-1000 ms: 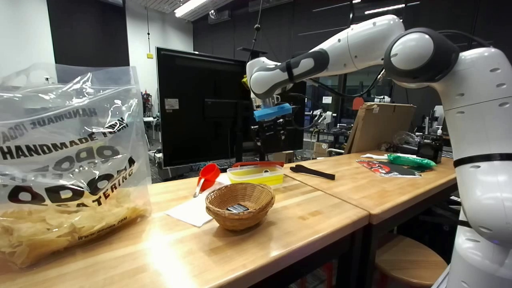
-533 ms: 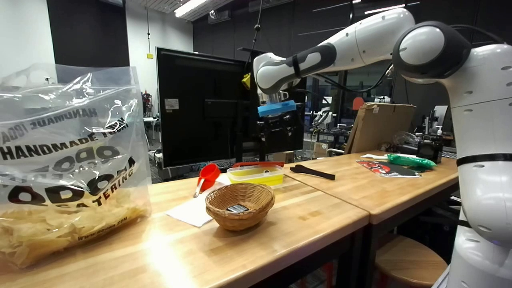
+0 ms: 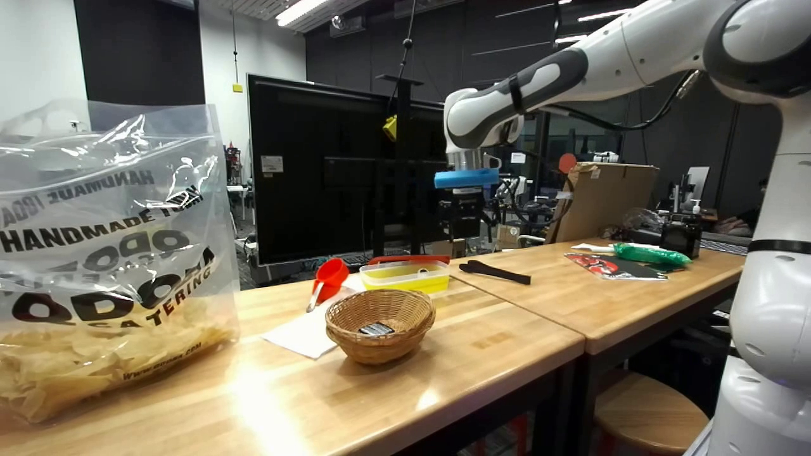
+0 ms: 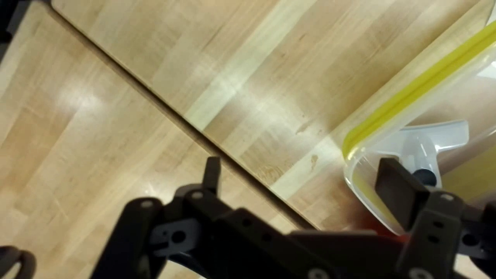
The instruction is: Move the object to the lunchbox
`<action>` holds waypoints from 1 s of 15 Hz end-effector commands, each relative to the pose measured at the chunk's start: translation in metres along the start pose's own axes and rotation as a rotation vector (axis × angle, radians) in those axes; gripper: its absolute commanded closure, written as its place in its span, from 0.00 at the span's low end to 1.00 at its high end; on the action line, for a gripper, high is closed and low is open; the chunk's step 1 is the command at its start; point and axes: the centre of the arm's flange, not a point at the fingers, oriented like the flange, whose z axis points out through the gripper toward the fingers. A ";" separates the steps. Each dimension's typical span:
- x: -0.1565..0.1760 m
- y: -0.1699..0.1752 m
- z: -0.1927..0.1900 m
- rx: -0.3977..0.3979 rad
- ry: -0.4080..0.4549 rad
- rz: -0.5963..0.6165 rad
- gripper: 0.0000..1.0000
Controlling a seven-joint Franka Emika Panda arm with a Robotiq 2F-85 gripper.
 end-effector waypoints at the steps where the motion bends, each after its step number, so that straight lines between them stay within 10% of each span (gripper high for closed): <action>1: -0.035 0.078 0.024 0.051 -0.015 0.075 0.00; 8: -0.069 0.194 0.059 0.018 -0.042 0.077 0.00; 9: -0.048 0.143 0.057 -0.022 -0.050 0.088 0.00; 15: -0.064 0.178 0.061 0.001 -0.043 0.084 0.00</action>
